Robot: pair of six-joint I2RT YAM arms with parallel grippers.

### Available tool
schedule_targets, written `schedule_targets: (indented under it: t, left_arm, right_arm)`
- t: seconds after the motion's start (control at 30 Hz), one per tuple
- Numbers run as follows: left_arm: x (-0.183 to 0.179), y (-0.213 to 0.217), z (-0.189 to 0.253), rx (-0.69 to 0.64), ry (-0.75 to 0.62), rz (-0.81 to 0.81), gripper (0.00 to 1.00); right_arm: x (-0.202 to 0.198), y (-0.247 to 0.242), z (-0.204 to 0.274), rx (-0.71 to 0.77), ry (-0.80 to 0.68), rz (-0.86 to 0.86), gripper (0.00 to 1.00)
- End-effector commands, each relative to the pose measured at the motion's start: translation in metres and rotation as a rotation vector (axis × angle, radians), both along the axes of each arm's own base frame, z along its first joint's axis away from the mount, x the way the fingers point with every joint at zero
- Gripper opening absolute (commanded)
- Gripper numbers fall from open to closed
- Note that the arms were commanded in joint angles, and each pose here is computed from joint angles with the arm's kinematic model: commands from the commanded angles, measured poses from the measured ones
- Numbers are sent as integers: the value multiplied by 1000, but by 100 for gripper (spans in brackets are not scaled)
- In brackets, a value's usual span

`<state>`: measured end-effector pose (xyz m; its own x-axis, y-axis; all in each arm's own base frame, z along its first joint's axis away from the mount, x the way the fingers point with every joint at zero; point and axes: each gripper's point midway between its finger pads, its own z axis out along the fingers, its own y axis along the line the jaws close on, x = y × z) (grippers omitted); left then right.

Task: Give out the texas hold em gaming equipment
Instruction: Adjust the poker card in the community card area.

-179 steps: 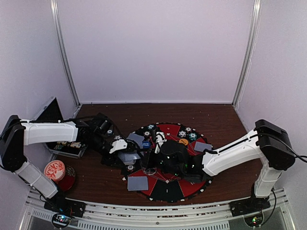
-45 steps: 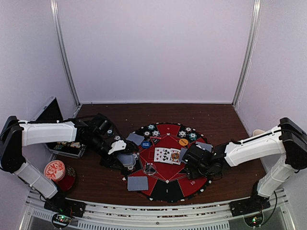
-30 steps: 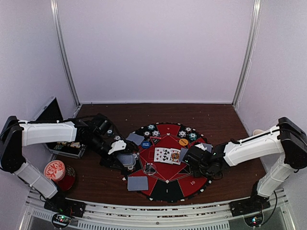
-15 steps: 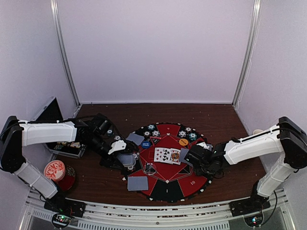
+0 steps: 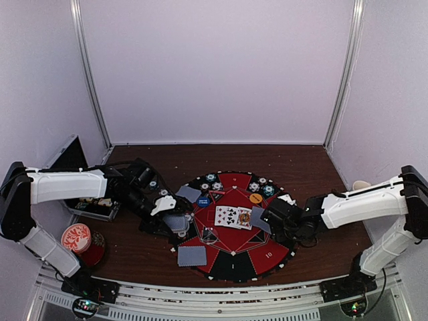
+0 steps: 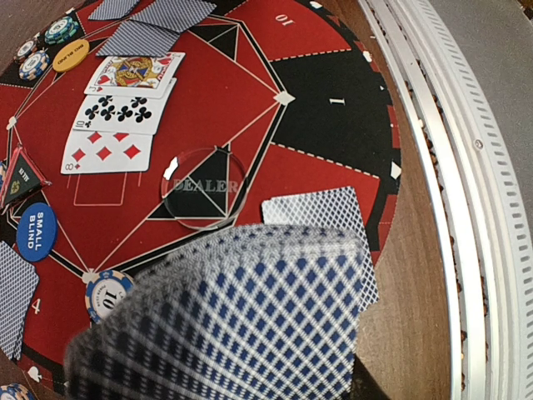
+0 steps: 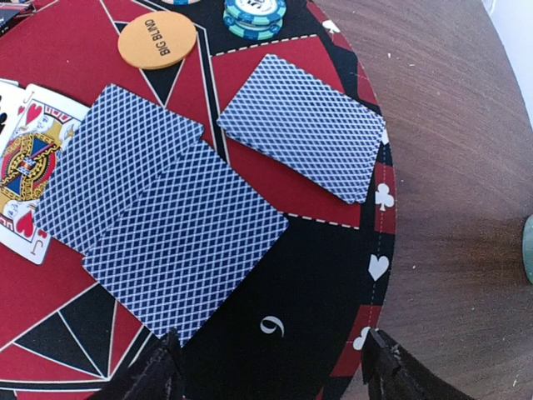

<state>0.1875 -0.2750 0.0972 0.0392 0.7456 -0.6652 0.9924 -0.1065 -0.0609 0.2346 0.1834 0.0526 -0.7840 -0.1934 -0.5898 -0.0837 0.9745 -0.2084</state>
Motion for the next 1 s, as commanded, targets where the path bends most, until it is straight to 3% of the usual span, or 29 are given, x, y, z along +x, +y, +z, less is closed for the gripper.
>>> schedule_targets:
  t: [0.0,0.53,0.97]
  left_arm:
    - [2,-5,5,-24,-19,-16,39]
    - [2,-5,5,-25,-18,-16,39]
    - [2,-5,4,-22,-16,-16,39]
  right_arm:
    - [0,-19,10,-52,-41,-52,75]
    - [23,-52,-20,-85,1,-140,78]
    - [41,-31,-37,-88,32,-106,78]
